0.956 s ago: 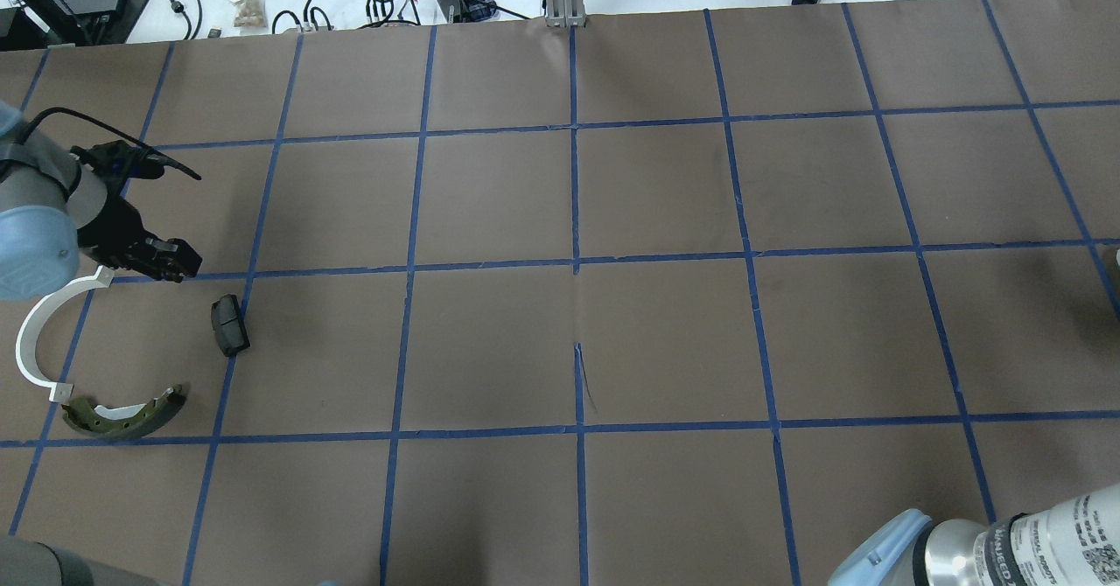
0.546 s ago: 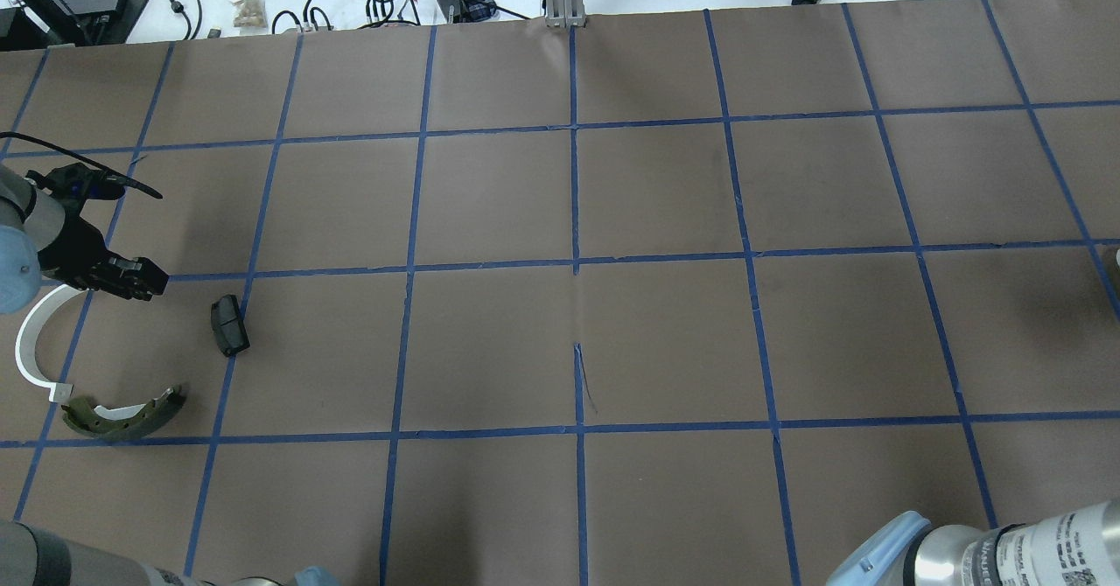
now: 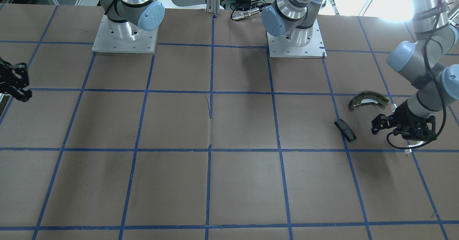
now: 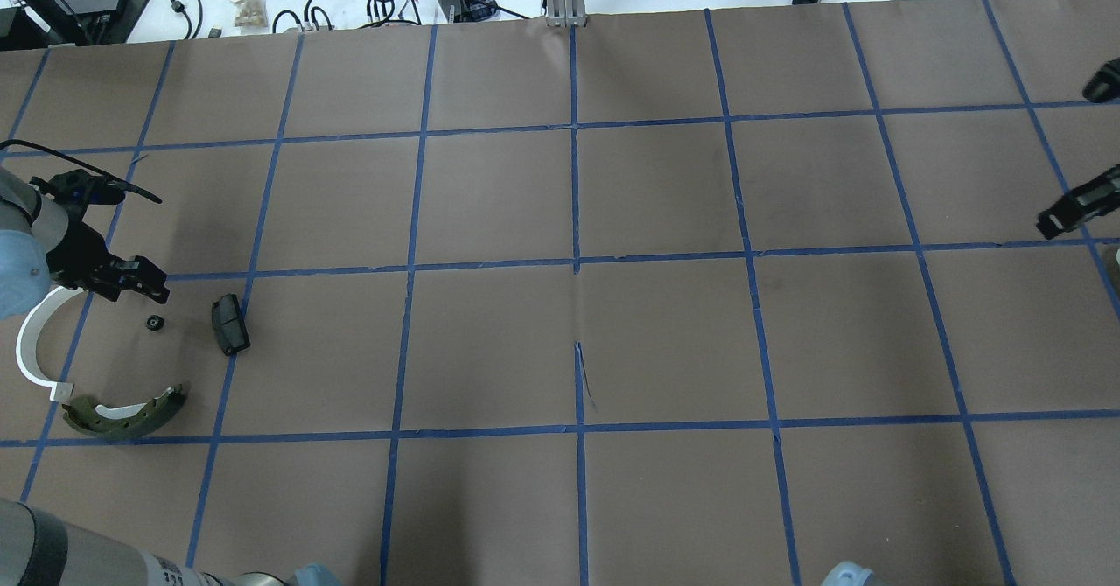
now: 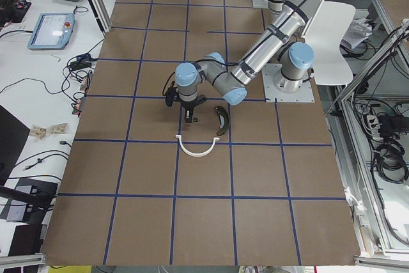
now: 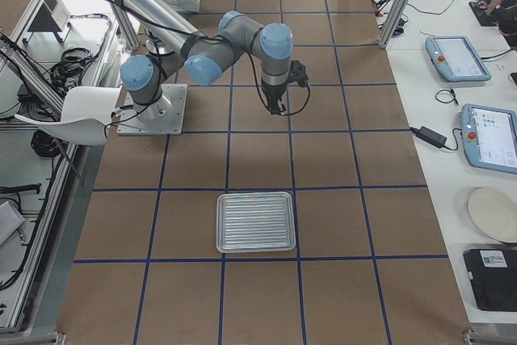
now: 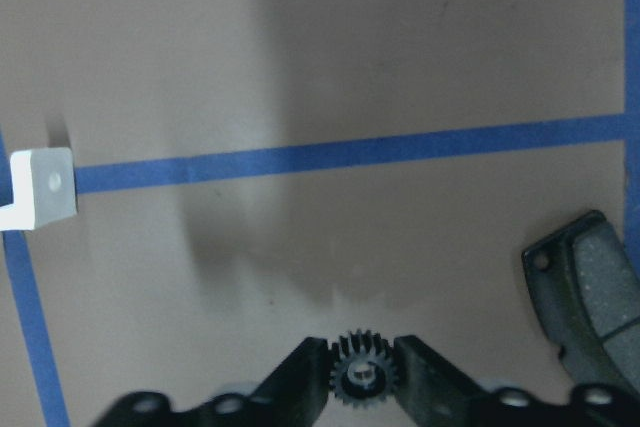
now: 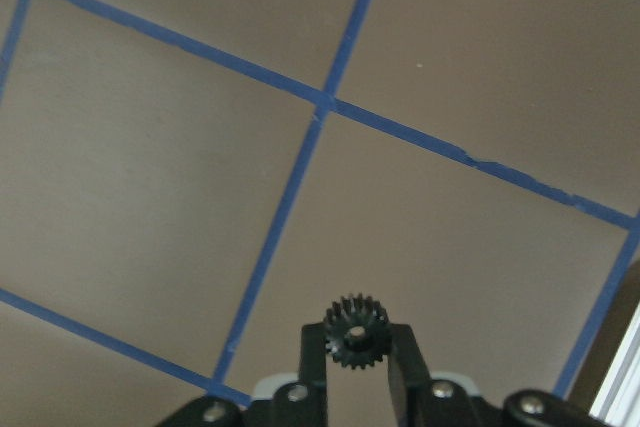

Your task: Place bearing gear from tray to pile

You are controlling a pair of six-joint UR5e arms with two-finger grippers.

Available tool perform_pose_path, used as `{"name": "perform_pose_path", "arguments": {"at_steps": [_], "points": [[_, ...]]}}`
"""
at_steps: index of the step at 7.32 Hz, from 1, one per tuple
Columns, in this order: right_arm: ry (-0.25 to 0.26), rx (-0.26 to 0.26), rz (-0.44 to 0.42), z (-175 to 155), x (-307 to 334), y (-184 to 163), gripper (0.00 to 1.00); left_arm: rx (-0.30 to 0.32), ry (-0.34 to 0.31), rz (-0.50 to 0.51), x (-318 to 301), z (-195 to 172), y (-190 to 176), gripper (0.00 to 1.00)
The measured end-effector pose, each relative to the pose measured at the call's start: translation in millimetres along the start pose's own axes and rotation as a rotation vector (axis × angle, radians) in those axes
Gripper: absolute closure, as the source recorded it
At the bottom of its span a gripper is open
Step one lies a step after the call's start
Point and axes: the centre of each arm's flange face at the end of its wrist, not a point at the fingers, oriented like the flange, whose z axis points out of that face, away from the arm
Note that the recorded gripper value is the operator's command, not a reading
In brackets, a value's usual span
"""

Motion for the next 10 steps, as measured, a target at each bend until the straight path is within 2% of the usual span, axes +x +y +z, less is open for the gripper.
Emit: {"name": "perform_pose_path", "arguments": {"at_steps": [2,4,5,7,8,9,10], "points": [[0.006,-0.007,0.126,5,-100,-46,0.93,-0.017,0.005,0.018,57,-51,-18,0.00],[0.011,0.002,0.269,35,-197,-91,0.93,-0.037,0.025,0.003,114,-91,-21,0.00],[0.014,0.022,0.339,65,-250,-116,0.93,-0.035,0.022,-0.007,143,-102,-23,0.00],[0.014,0.089,0.441,145,-347,-156,0.93,-0.019,0.010,0.053,205,-114,-29,0.00],[0.004,0.124,0.466,185,-383,-166,0.86,-0.006,0.009,0.083,231,-118,-32,0.00],[-0.001,0.145,0.472,215,-406,-171,0.37,0.004,0.008,0.091,248,-122,-35,0.00],[0.000,0.151,0.472,232,-417,-173,0.00,0.007,0.009,0.089,258,-123,-38,0.00]]}}
